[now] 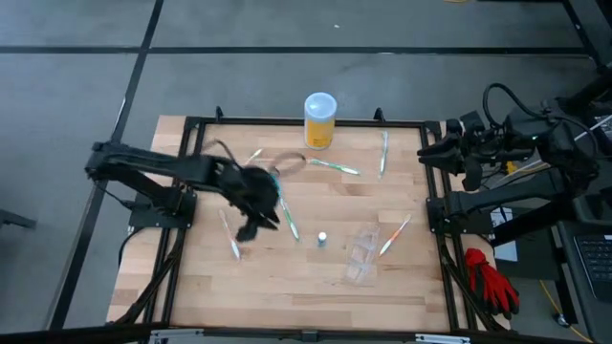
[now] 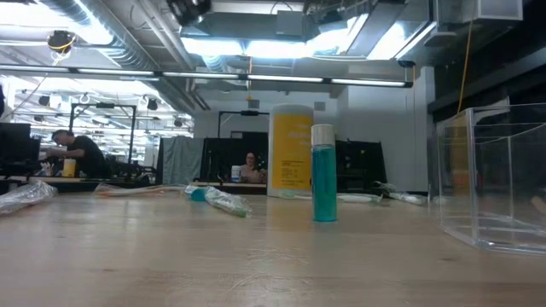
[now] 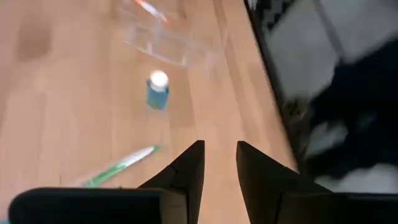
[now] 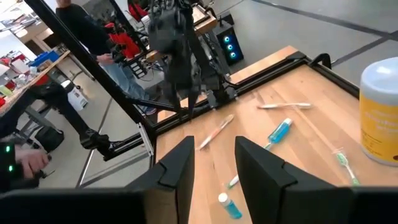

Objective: Pick & Place toothbrushing station
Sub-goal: Put the bottom blue mouthwash bottle into the transparent organizer

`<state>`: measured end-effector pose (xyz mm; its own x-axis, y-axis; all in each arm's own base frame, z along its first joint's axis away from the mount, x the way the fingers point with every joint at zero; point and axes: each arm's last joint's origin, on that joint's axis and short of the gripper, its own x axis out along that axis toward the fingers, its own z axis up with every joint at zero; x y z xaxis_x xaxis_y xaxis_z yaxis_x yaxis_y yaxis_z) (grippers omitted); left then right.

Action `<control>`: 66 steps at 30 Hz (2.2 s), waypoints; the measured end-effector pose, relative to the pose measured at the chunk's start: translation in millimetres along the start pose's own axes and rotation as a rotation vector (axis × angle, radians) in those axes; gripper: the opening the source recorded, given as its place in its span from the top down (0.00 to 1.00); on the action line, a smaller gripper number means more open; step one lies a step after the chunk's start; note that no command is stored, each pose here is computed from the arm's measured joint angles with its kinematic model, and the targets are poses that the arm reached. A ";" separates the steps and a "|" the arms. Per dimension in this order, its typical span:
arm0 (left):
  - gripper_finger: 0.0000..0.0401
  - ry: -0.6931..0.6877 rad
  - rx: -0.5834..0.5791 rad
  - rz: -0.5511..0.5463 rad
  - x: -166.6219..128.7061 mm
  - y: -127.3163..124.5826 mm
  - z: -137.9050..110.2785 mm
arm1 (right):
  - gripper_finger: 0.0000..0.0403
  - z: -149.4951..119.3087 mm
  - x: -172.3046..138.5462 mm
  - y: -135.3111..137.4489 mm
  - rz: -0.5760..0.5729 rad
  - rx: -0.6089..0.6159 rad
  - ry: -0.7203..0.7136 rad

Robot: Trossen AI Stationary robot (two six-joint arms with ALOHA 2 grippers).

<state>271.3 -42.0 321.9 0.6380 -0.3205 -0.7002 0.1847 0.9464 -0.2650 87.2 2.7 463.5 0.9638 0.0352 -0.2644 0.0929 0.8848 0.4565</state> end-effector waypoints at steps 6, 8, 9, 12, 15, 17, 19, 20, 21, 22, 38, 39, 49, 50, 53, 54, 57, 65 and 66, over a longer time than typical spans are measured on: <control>0.77 0.080 0.242 0.126 48.6 0.6 10.8 | 0.71 -4.0 -0.1 -2.0 -0.017 0.035 0.044; 0.77 0.110 0.351 0.179 55.6 0.3 17.2 | 0.71 -8.1 -0.4 -3.9 -0.036 0.057 0.087; 0.77 0.114 0.407 0.209 58.2 -0.3 21.7 | 0.71 -10.6 -0.9 -5.3 -0.051 0.068 0.112; 0.77 0.125 0.507 0.325 60.8 -1.1 33.8 | 0.70 -18.3 -0.8 -8.5 -0.076 0.085 0.205; 0.77 0.144 0.496 0.422 56.1 5.7 40.3 | 0.70 -22.8 3.6 -9.9 -0.083 0.090 0.283; 0.77 0.157 0.455 0.430 52.0 12.4 42.0 | 0.70 -24.4 10.0 -10.2 -0.088 0.080 0.330; 0.77 0.189 0.389 0.413 46.6 18.5 38.8 | 0.70 -25.0 19.9 -10.0 -0.085 0.050 0.375; 0.77 0.200 0.353 0.387 44.1 21.1 37.3 | 0.70 -25.4 26.5 -9.3 -0.074 0.029 0.404; 0.77 0.212 0.317 0.366 41.3 23.7 35.9 | 0.70 -25.9 33.9 -8.1 -0.056 0.004 0.436; 0.77 0.228 0.280 0.345 38.6 25.9 33.9 | 0.70 -26.8 41.4 -6.7 -0.039 -0.026 0.466; 0.77 0.470 -0.127 0.473 0.1 28.7 -12.1 | 0.70 -44.3 183.2 12.0 0.120 -0.300 0.597; 0.77 0.445 -0.142 0.474 -6.8 27.0 -17.0 | 0.70 -46.1 189.3 13.0 0.125 -0.303 0.597; 0.77 0.162 -0.290 0.442 -63.3 -0.1 -67.6 | 0.70 -65.0 225.8 23.5 0.221 -0.512 0.609; 0.77 0.151 -0.290 0.439 -64.5 -1.9 -70.6 | 0.70 -67.1 228.5 25.7 0.237 -0.539 0.606; 0.77 0.130 -0.259 0.445 -65.4 -7.5 -77.3 | 0.71 -71.0 240.8 33.2 0.249 -0.592 0.599; 0.77 0.117 -0.243 0.447 -65.1 -9.5 -79.1 | 0.71 -71.7 246.2 35.7 0.245 -0.609 0.607; 0.77 0.075 -0.194 0.451 -65.9 -15.4 -84.6 | 0.71 -68.7 264.8 43.7 0.235 -0.672 0.627; 0.77 0.022 -0.108 0.475 -77.0 -25.3 -91.5 | 0.71 -55.3 304.8 51.7 0.155 -0.706 0.862; 0.77 0.016 -0.103 0.475 -78.5 -25.9 -92.1 | 0.71 -54.6 308.3 52.3 0.150 -0.707 0.891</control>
<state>147.6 -45.0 322.7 0.6223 0.1449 -0.7693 -0.1997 0.9796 0.0230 375.6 85.2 359.5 0.4079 0.2295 -0.8837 -0.4406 0.8972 0.0297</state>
